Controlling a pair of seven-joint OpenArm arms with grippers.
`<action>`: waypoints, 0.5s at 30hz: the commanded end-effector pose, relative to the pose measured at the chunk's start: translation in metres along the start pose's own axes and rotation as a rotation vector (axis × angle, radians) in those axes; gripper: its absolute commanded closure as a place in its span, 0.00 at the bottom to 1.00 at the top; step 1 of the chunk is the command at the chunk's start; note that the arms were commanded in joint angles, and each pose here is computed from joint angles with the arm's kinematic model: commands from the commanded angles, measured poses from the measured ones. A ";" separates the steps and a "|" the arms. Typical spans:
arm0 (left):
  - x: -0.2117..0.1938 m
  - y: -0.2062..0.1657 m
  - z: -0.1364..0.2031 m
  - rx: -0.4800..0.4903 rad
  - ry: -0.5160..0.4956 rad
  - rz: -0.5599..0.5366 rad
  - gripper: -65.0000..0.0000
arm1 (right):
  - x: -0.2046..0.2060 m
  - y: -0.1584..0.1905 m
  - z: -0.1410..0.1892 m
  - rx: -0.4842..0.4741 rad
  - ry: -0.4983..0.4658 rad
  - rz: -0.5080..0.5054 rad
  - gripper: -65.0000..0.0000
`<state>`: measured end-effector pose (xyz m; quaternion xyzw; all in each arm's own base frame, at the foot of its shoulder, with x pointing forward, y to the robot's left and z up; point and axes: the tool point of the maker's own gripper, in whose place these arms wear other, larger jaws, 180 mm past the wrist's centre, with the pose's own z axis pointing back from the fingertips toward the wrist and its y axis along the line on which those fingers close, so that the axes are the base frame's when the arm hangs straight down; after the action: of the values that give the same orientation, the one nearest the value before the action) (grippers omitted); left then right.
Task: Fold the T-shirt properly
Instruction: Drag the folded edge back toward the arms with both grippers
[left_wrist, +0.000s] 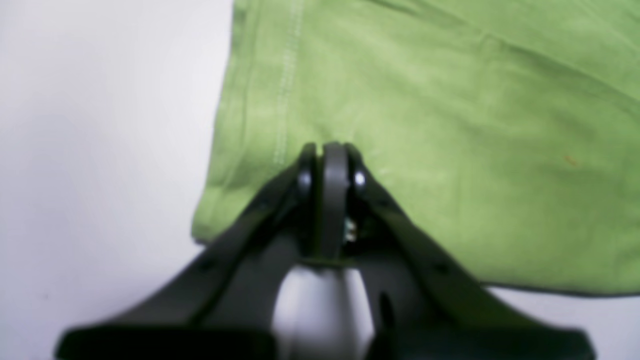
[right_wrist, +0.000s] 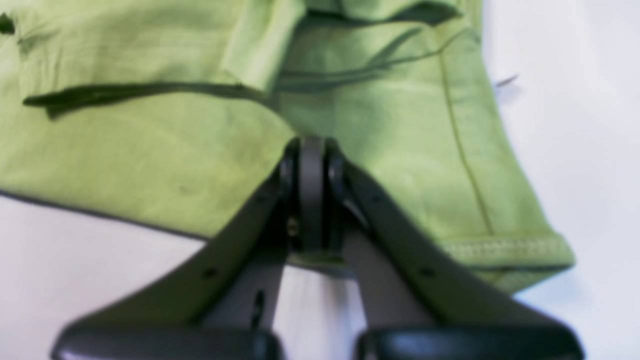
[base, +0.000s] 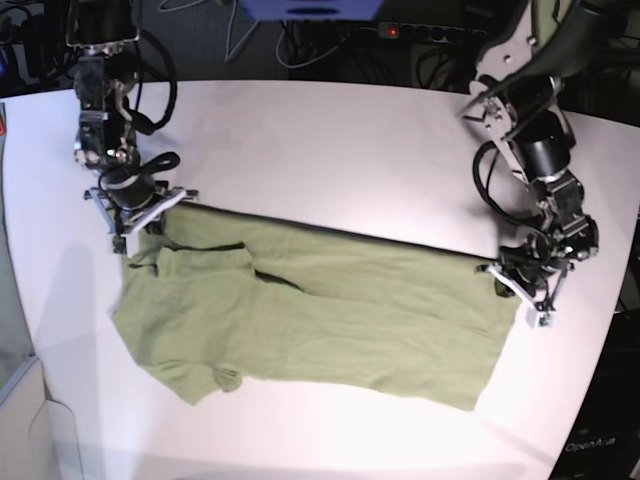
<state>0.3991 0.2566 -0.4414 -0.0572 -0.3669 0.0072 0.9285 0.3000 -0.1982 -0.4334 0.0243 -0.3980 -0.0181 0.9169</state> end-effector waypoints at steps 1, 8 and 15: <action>-0.022 0.012 0.005 0.033 0.083 -0.029 0.97 | 0.010 -0.001 0.001 0.007 -0.023 0.016 0.98; -0.089 0.028 0.018 0.060 0.200 -0.029 0.97 | -0.015 -0.009 0.005 -0.005 0.033 0.022 0.98; -0.131 0.026 0.028 0.052 0.363 -0.024 0.97 | -0.044 -0.022 0.013 -0.026 0.099 0.040 0.98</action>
<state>0.3580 0.2696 -0.4596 -0.0767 -0.3720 0.0277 0.9247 0.2800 -0.2105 -0.4417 0.0194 -0.4034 -0.0088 0.9148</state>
